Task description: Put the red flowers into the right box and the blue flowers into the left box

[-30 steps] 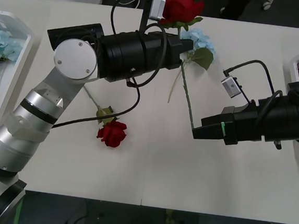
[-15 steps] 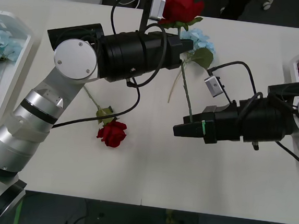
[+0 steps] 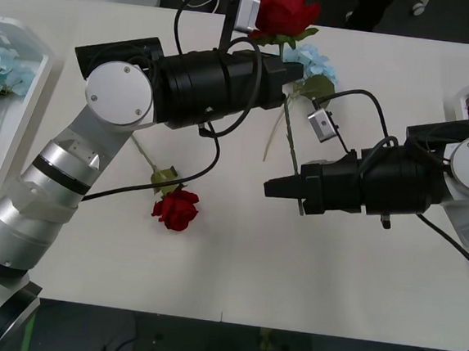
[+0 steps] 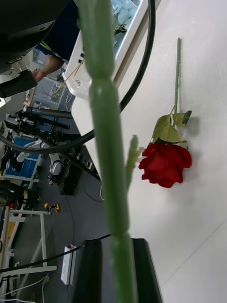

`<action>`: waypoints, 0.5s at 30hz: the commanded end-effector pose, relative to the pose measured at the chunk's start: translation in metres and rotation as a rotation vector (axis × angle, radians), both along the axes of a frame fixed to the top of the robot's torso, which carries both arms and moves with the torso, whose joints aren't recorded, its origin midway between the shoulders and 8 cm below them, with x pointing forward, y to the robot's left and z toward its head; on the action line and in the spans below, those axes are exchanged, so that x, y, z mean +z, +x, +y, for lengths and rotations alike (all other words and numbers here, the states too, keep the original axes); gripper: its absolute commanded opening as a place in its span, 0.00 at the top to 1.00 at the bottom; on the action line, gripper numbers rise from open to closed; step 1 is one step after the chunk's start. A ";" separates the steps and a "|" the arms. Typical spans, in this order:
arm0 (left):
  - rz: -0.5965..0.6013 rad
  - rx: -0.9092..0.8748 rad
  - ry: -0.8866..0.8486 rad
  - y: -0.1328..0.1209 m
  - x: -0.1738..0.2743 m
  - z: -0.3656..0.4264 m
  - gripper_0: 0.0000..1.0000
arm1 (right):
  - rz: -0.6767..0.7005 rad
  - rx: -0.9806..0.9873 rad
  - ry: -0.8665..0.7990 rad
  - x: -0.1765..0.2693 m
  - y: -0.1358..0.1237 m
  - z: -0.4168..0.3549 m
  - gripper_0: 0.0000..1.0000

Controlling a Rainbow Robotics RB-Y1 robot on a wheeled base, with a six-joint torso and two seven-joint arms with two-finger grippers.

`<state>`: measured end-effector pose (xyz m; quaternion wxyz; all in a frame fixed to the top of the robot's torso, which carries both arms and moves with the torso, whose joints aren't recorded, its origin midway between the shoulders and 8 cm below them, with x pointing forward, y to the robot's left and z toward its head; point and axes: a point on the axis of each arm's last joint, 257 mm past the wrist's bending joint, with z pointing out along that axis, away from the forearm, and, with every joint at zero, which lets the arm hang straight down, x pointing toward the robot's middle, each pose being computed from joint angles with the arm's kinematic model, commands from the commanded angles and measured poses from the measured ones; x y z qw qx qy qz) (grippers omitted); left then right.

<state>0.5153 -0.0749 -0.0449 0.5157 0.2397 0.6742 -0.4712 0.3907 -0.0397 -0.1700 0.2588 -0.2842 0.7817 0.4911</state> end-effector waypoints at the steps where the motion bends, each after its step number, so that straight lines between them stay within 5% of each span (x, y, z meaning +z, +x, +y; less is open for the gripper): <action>1: 0.026 -0.034 -0.046 -0.008 0.023 -0.024 1.00 | -0.040 0.027 0.020 0.024 -0.001 0.018 1.00; 4: 0.026 -0.030 -0.041 -0.007 0.021 -0.023 0.99 | -0.039 0.026 0.017 0.024 0.000 0.017 1.00; 6: 0.024 -0.028 -0.041 -0.007 0.022 -0.023 0.57 | -0.038 0.024 0.014 0.024 0.000 0.017 1.00; 9: 0.027 -0.022 -0.038 -0.005 0.021 -0.019 0.25 | -0.035 0.020 0.012 0.024 0.001 0.016 1.00; 15: 0.085 -0.017 -0.055 -0.001 0.011 0.012 0.17 | -0.031 0.014 0.003 0.024 0.003 0.013 1.00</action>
